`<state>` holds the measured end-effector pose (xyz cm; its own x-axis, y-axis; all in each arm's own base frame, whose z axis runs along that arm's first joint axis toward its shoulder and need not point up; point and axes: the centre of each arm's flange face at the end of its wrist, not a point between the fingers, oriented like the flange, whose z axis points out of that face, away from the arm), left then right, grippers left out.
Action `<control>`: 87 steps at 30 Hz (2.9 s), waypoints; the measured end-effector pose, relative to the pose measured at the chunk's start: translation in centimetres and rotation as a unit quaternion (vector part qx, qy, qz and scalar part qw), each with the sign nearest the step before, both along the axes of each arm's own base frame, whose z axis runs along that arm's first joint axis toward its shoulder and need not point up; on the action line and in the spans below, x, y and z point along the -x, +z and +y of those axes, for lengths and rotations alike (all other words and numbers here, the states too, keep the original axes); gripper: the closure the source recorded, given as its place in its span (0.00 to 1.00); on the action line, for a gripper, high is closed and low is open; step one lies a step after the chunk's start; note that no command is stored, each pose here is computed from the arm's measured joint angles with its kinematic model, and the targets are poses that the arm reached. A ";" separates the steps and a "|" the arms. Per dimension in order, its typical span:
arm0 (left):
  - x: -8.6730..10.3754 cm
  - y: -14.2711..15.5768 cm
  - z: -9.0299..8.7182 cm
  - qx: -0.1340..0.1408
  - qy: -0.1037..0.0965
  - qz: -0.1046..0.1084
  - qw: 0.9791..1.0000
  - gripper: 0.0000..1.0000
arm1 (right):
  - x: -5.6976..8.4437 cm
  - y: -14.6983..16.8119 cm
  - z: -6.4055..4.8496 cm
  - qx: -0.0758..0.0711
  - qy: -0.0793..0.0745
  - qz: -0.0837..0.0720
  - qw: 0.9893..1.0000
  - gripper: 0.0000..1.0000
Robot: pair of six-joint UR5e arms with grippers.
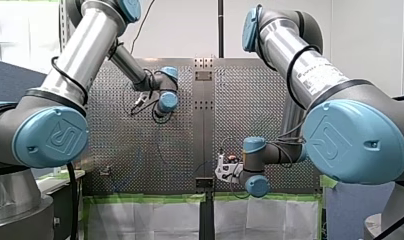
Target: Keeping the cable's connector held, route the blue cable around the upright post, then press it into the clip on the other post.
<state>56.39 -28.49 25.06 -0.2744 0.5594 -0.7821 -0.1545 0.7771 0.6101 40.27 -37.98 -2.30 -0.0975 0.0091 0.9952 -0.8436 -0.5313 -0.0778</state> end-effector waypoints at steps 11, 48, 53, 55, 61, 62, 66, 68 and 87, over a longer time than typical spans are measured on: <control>-0.3 -3.1 0.5 -0.053 0.024 0.034 0.998 0.00 | 0.0 0.1 0.0 0.002 0.000 -0.002 1.000 1.00; 1.5 -13.2 -1.0 -0.170 0.033 0.139 0.975 0.00 | -0.2 0.2 0.0 0.006 0.007 -0.006 1.000 1.00; 1.8 -14.8 -0.9 -0.175 0.037 0.151 0.972 0.00 | -0.2 0.2 0.0 0.006 0.007 -0.005 1.000 1.00; 1.8 -15.0 -0.8 -0.174 0.039 0.153 0.972 0.00 | -0.2 0.2 0.0 0.006 0.007 -0.005 1.000 1.00; 2.3 -16.4 -0.8 -0.176 0.038 0.169 0.969 0.00 | -0.2 0.2 -0.1 0.006 0.007 -0.005 1.000 1.00; 2.5 -17.0 -0.9 -0.177 0.036 0.176 0.968 0.00 | -0.2 0.2 -0.1 0.006 0.007 -0.005 1.000 1.00; 3.3 -18.7 -1.4 -0.176 0.030 0.191 0.965 0.00 | -0.2 0.2 0.0 0.006 0.007 -0.005 1.000 1.00; 3.7 -19.7 -1.7 -0.172 0.025 0.196 0.965 0.00 | -0.2 0.2 -0.1 0.006 0.007 -0.005 1.000 1.00; 5.5 -21.2 -4.9 -0.097 -0.035 0.203 0.974 0.00 | 0.1 0.0 -0.2 -0.001 0.004 -0.002 1.000 1.00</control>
<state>50.88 -33.34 3.84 -0.4949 0.7145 -0.4945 0.1802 0.6411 0.7460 40.17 -38.15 -2.27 -0.1010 0.0069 0.9949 -0.8388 -0.5382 -0.0814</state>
